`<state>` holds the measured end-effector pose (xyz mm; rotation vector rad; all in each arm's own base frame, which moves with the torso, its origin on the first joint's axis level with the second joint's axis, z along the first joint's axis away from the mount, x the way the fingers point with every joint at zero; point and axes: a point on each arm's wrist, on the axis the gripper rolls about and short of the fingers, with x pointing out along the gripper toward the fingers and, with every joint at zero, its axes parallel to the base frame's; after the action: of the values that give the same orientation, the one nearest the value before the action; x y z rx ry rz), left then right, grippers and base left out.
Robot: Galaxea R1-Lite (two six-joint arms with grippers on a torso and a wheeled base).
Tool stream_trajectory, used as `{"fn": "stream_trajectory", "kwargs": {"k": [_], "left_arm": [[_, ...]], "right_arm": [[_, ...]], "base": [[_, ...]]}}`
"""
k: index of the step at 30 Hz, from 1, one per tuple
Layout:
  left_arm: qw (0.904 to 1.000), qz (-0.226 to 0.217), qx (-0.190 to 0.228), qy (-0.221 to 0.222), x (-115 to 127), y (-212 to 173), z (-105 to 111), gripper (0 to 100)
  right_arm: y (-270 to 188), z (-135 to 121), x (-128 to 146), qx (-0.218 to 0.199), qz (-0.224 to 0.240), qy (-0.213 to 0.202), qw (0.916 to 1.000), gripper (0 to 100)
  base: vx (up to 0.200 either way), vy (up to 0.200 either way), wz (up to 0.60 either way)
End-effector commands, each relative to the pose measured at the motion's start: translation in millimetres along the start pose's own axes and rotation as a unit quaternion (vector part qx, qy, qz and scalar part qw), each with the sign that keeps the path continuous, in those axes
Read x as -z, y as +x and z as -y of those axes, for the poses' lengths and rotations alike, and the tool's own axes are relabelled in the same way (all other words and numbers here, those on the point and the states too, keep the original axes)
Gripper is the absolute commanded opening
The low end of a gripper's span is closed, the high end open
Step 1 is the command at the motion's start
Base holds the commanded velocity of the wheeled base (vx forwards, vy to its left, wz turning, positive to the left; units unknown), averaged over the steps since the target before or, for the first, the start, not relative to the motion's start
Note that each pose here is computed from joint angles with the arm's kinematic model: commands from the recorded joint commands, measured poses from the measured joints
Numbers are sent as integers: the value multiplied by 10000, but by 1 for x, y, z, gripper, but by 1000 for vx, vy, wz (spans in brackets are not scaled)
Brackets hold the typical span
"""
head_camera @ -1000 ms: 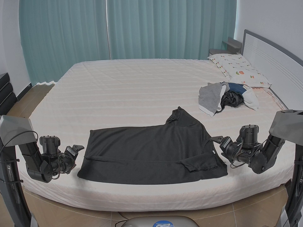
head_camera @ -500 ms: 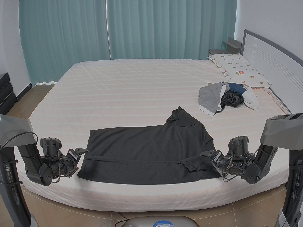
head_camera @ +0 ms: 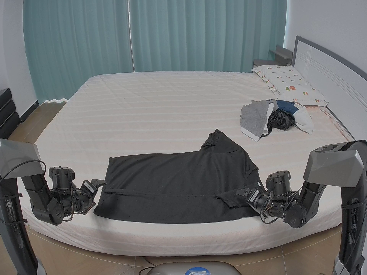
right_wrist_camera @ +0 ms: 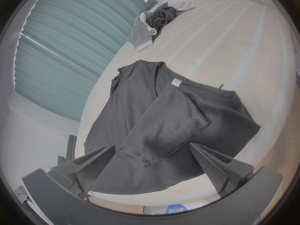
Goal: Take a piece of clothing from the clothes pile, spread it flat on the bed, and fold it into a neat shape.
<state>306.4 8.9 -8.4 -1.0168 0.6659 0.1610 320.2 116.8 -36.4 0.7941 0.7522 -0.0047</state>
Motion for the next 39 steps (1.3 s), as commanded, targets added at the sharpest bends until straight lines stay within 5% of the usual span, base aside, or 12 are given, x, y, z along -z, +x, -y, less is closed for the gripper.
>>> {"fn": "stream_trajectory", "kwargs": {"k": [1, 19, 20, 39], "left_arm": [[10000, 7, 1, -4, 0, 1, 0, 100], [10000, 33, 11, 1, -1, 1, 1, 100], [10000, 33, 11, 1, -1, 1, 1, 100], [10000, 37, 17, -5, -1, 2, 1, 100]], "right_arm": [[5, 1, 3, 43, -8, -25, 10000, 100], [16, 2, 2, 70, 16, -54, 10000, 100], [16, 2, 2, 63, 21, -47, 10000, 0], [-4, -7, -3, 7, 181, -39, 9998, 0]], "base": [[0, 0, 0], [0, 0, 0], [0, 0, 0], [0, 0, 0]]}}
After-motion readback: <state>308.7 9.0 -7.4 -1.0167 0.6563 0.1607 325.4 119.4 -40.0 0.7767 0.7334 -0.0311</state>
